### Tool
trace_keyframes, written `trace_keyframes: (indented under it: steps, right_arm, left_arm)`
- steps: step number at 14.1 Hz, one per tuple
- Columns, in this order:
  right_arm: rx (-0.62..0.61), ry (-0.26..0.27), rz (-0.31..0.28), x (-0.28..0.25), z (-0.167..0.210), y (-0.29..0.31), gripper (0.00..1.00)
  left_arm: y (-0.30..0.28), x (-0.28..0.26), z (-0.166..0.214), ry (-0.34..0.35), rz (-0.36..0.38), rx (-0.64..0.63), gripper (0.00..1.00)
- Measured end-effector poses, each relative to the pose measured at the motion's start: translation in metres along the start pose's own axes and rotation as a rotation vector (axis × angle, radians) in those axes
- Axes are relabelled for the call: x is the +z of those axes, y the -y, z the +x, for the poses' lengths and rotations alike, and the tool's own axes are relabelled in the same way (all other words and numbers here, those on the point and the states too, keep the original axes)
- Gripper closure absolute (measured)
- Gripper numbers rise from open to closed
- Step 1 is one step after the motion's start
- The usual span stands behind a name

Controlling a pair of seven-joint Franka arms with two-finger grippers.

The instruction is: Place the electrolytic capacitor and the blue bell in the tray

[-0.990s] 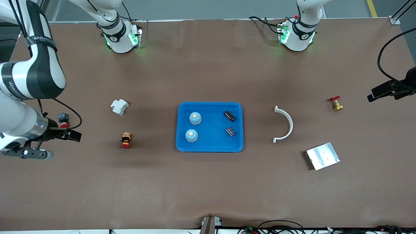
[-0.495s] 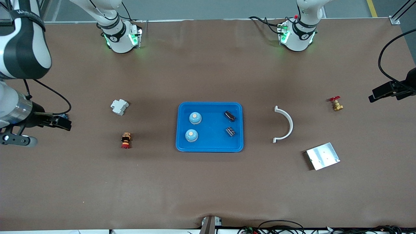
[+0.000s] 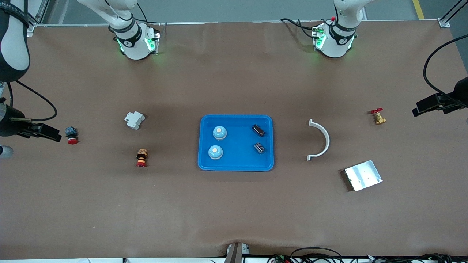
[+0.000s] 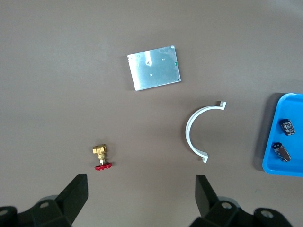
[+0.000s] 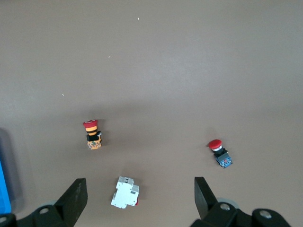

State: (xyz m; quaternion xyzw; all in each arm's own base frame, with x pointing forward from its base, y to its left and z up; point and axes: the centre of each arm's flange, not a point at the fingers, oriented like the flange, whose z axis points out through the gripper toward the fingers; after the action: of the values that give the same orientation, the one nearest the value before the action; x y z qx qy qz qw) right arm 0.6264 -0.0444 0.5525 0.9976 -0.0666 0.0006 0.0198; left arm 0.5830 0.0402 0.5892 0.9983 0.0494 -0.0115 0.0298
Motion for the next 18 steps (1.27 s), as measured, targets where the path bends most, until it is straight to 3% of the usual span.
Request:
trace_keyframes:
  steps: [12,18]
  right_arm:
    - [0.005,-0.041,-0.001,-0.033,-0.031,-0.003,0.00]
    - [0.016,-0.053,0.059,-0.041,-0.037,0.000,0.00]
  left_arm:
    - [-0.010,-0.004,0.000,-0.008,0.005,0.014,0.00]
    - [-0.010,-0.004,0.001,-0.008,0.022,0.008,0.00]
